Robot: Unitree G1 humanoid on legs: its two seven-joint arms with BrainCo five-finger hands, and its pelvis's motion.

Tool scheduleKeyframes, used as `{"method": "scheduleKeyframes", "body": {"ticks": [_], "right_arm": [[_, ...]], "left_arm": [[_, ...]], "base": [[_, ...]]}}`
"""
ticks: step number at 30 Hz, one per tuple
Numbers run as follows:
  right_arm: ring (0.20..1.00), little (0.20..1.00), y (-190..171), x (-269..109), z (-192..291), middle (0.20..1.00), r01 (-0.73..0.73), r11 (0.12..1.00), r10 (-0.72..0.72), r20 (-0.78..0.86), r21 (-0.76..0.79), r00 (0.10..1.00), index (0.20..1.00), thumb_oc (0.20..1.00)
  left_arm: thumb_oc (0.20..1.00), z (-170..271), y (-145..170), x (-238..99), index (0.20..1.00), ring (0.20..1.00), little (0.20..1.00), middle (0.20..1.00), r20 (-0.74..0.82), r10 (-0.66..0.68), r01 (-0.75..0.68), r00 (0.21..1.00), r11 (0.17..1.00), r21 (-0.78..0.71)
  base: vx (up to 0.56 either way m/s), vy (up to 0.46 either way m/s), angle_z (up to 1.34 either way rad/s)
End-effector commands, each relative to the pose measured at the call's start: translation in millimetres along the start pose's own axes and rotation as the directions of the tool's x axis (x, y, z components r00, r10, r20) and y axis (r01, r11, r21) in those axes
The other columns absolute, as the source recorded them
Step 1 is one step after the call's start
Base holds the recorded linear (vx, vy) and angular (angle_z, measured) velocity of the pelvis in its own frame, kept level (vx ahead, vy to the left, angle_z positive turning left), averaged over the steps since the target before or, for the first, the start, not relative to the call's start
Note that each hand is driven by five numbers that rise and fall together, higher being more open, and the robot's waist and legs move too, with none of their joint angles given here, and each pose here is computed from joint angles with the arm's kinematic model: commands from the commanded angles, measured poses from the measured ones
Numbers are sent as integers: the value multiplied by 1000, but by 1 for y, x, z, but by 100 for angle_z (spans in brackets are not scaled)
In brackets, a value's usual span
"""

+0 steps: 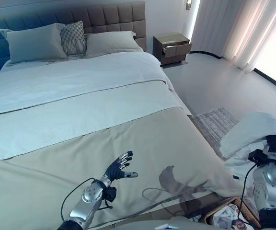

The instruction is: Pick up clothes into the bucket

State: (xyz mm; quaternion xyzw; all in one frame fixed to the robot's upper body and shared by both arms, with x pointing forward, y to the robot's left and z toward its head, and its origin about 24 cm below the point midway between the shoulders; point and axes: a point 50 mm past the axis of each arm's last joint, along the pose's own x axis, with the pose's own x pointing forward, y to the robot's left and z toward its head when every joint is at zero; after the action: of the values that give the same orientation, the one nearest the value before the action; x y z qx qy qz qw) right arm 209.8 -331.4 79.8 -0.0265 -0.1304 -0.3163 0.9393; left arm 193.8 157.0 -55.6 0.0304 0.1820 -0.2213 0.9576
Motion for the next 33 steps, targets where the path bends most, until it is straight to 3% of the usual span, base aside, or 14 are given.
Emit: {"method": "scheduleKeyframes", "body": {"ticks": [1, 7, 20, 33], "right_arm": [[200, 200, 6, 16, 40, 200, -41, 998, 32, 199, 39, 979, 200, 200], [200, 200, 28, 10, 21, 200, -56, 997, 49, 124, 51, 991, 200, 200], [200, 200, 62, 18, 19, 200, -178, 983, 174, 97, 40, 980, 200, 200], [200, 200, 98, 13, 16, 200, -327, 944, 324, 78, 35, 943, 200, 200]], "left_arm": [[1000, 26, 22, -2, 1000, 1000, 1000, 1000, 142, 79, -69, 987, 995, -72], [1000, 68, 46, 1, 1000, 1000, 1000, 1000, 317, 193, -163, 929, 979, -119], [1000, 63, 60, -11, 1000, 1000, 1000, 1000, 306, 245, -220, 920, 969, -115], [1000, 76, 59, -12, 1000, 1000, 1000, 1000, 383, 324, -235, 865, 936, -261]], "base": [[-105, 44, -20], [-241, 66, -49], [-101, -181, -64], [-86, -285, -30]]}}
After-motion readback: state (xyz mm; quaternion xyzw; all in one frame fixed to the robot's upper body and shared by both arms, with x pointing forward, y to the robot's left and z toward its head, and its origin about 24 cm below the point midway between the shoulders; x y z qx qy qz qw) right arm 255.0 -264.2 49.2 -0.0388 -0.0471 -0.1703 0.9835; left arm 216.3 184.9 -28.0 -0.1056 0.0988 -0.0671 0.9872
